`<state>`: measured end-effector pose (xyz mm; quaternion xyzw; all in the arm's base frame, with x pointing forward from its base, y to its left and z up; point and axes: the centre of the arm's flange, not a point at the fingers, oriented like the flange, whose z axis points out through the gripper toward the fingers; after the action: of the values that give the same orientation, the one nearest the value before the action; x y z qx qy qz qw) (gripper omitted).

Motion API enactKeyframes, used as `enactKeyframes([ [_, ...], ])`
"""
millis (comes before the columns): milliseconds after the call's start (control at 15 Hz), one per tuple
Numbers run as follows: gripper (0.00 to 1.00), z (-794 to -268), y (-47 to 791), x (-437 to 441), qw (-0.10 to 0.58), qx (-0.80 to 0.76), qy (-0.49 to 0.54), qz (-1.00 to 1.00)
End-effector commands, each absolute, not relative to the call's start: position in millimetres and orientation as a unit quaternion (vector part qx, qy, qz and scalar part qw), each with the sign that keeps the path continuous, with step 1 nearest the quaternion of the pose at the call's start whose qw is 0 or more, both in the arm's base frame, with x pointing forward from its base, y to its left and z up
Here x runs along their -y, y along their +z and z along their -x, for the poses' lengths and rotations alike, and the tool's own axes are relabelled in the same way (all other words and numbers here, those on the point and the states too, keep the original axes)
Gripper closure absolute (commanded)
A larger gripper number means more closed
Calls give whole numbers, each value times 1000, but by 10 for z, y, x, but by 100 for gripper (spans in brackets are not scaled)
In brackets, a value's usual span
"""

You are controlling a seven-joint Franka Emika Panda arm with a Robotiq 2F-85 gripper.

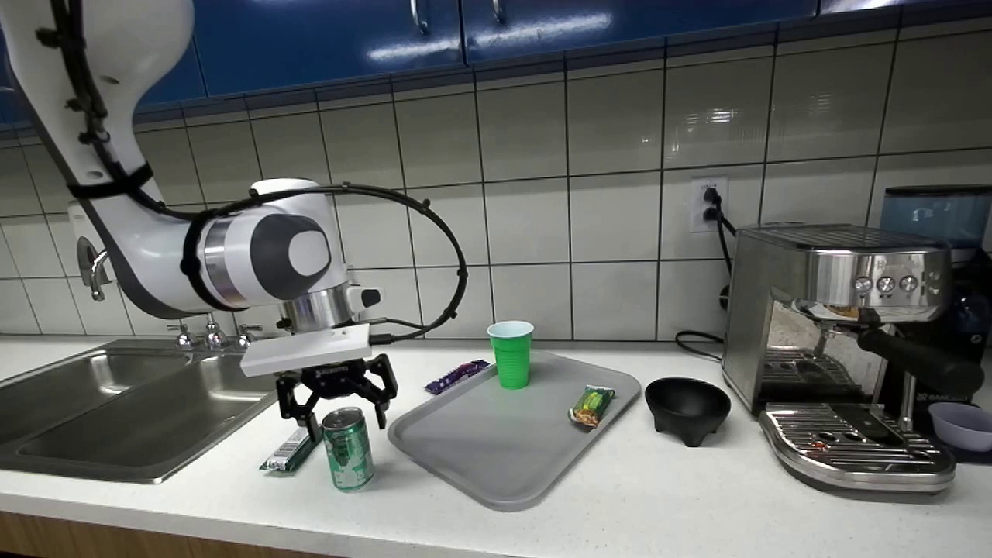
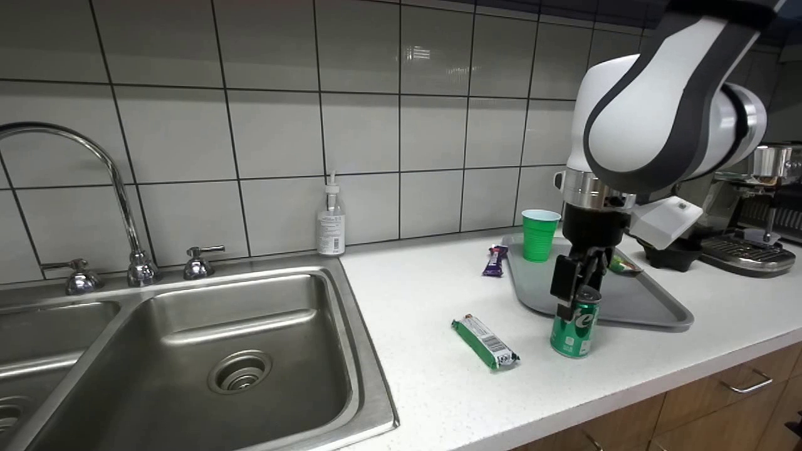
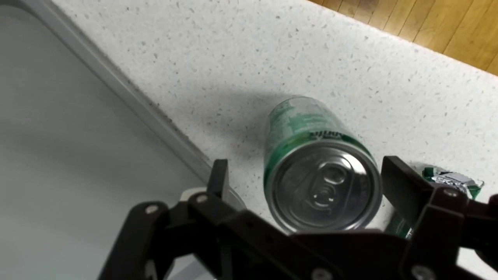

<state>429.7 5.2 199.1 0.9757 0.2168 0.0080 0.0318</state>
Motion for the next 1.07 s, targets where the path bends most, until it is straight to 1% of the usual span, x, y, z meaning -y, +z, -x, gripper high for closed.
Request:
enactKeyframes([
  [0, 0, -4276, 1891, -75, 42, -214, 12, -976],
  [467, 0, -4265, 1809, -88, 40, -218, 12, -975],
  [533, 25, -4266, 1805, -90, 39, -218, 13, -975],
  [600, 26, -4267, 1802, -91, 39, -218, 15, -975],
  [867, 58, -4276, 1796, -103, 38, -220, 19, -975],
  [933, 60, -4279, 1800, -104, 37, -220, 20, -975],
  [1000, 60, -4281, 1803, -105, 37, -220, 20, -975],
])
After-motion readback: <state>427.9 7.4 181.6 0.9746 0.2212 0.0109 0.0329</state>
